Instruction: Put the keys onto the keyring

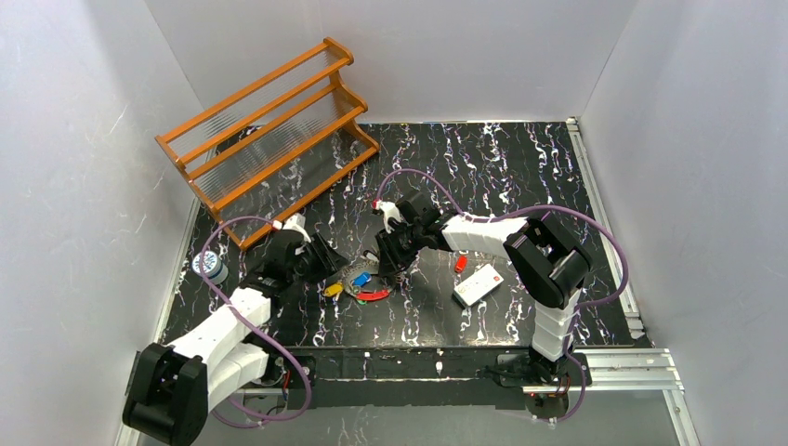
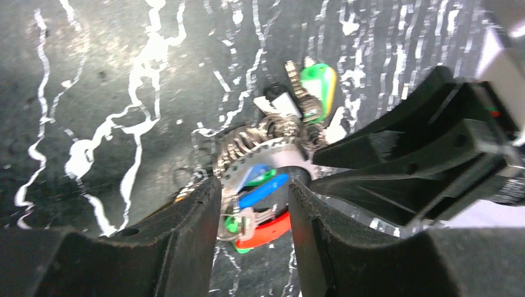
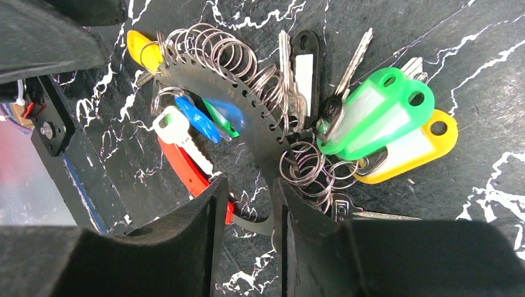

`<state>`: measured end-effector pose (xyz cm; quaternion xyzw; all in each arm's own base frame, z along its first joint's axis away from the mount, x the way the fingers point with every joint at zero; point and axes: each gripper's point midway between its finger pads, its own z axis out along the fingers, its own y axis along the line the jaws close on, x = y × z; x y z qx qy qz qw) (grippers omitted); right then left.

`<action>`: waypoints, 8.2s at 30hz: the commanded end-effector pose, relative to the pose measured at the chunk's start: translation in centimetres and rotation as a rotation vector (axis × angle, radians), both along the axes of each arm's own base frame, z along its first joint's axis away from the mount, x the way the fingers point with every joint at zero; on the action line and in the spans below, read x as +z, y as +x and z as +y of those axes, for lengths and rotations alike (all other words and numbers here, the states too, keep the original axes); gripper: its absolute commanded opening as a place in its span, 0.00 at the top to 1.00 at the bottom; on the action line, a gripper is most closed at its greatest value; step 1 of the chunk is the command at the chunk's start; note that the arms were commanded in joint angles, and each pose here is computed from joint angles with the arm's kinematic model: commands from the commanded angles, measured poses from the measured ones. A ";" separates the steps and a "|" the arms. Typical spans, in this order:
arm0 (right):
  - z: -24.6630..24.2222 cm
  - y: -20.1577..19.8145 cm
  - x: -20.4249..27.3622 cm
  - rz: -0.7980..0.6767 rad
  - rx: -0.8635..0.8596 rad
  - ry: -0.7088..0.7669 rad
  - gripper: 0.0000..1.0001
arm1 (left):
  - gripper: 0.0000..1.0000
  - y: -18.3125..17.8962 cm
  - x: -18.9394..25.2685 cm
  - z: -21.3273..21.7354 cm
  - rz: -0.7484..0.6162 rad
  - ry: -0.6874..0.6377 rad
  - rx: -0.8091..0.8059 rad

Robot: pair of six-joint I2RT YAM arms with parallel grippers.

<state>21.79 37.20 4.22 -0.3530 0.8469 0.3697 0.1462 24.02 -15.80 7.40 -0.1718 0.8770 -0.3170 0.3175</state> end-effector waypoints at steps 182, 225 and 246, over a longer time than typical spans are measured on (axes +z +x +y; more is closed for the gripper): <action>-8.4 3.0 -0.4 0.070 -0.300 0.007 0.66 | 0.54 1.5 3.5 -11.4 -0.201 -0.212 -0.325; -8.1 -0.3 -3.4 0.278 -0.325 0.036 0.82 | 0.73 -0.5 -2.6 -16.7 0.005 -0.172 -0.536; -2.6 1.4 5.1 0.214 -0.125 0.360 0.79 | 0.88 -0.7 2.8 -15.8 -0.129 -0.184 -0.512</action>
